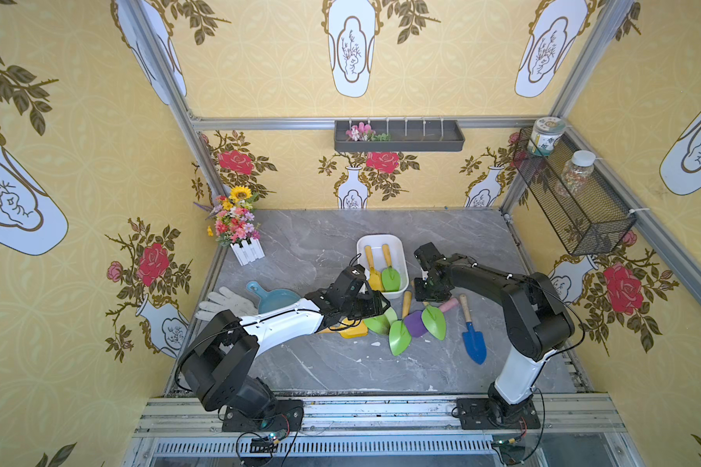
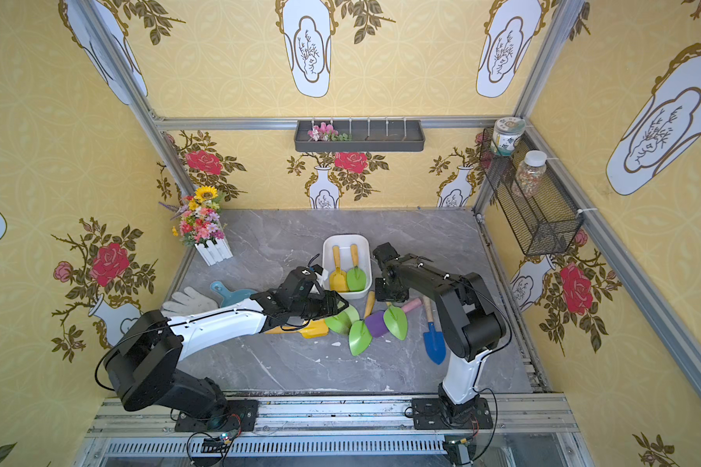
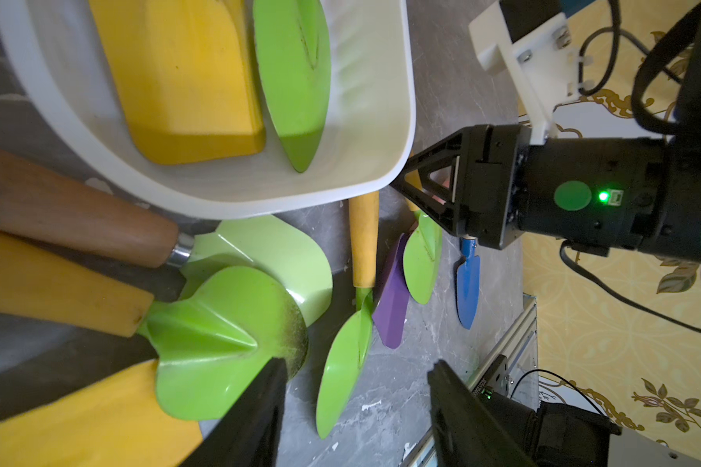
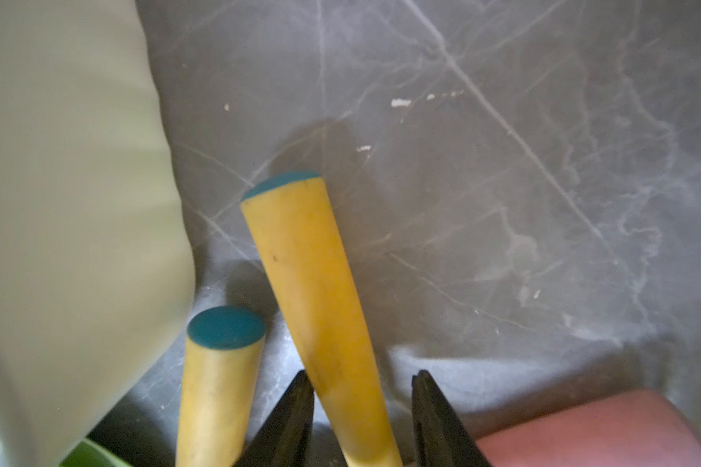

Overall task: Put the shovel into the storage box
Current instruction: Pick up the shovel from the center of the board.

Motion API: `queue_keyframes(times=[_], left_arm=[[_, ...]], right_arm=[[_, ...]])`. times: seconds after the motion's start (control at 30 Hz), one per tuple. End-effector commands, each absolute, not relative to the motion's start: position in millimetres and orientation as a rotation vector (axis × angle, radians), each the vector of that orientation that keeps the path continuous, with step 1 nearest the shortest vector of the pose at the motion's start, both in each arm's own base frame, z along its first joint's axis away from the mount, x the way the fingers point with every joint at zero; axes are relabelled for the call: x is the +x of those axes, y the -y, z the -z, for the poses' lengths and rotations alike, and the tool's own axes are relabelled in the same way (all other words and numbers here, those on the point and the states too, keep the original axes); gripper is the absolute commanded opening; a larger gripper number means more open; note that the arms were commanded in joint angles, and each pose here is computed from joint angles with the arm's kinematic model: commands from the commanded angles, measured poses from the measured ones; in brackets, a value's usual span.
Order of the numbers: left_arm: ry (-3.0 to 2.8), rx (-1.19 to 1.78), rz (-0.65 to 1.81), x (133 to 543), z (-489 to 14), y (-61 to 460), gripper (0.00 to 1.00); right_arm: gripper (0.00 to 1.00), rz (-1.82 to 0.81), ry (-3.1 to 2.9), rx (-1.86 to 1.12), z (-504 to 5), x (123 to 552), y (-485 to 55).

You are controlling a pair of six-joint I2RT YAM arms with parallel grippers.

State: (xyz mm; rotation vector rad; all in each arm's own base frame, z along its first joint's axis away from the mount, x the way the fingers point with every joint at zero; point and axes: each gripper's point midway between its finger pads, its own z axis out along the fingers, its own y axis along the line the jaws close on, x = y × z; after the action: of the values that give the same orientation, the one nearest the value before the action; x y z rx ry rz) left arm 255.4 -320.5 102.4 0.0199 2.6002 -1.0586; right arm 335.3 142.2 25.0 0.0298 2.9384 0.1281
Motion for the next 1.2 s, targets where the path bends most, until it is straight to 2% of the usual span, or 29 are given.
queue_keyframes(times=[0.0,0.4,1.03,1.17], left_arm=[[-2.591,0.01,1.062,257.3,-100.9,320.5,0.6],[-2.586,-0.007,1.052,256.7,-99.8,316.9,0.6],[-2.582,-0.028,1.061,255.6,-99.1,315.1,0.6],[-2.579,-0.032,1.064,255.5,-99.6,315.2,0.6]], right_arm=[[0.43,-0.13,-2.927,0.023,-23.6,339.6,-144.1],[0.37,-0.112,-2.939,0.008,-20.4,337.8,-142.4],[0.37,-0.088,-2.938,-0.004,-22.5,332.2,-140.6],[0.3,-0.085,-2.945,-0.012,-19.8,330.6,-140.6]])
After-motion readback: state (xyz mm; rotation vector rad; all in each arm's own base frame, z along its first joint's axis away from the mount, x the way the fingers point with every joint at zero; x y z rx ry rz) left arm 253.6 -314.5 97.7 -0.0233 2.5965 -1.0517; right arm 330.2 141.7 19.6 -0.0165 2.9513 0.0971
